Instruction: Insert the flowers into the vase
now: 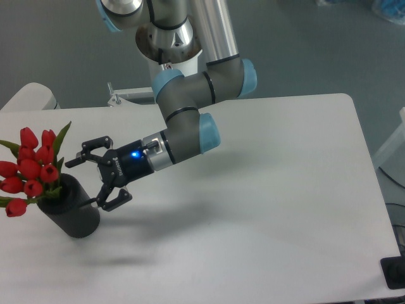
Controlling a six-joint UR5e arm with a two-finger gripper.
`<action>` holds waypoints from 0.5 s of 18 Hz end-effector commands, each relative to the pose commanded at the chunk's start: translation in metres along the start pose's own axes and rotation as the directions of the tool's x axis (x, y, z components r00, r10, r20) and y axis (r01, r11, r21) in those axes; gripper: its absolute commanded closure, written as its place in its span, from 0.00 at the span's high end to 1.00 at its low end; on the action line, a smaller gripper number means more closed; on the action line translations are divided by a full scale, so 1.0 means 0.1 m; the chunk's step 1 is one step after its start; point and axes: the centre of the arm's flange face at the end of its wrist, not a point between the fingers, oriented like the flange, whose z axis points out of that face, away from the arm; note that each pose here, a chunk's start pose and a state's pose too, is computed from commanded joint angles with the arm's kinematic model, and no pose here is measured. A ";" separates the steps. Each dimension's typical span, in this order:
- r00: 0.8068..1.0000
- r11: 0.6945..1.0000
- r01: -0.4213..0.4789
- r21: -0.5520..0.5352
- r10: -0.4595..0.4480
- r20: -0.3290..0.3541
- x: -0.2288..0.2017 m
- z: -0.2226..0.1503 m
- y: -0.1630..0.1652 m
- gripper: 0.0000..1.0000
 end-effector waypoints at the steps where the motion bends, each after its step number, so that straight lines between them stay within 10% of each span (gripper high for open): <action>1: 1.000 1.000 -0.006 0.003 0.006 0.013 -0.02 -0.07 -0.04 1.00; 9: 0.992 1.000 -0.029 0.012 0.028 0.125 -0.38 -0.72 -0.25 1.00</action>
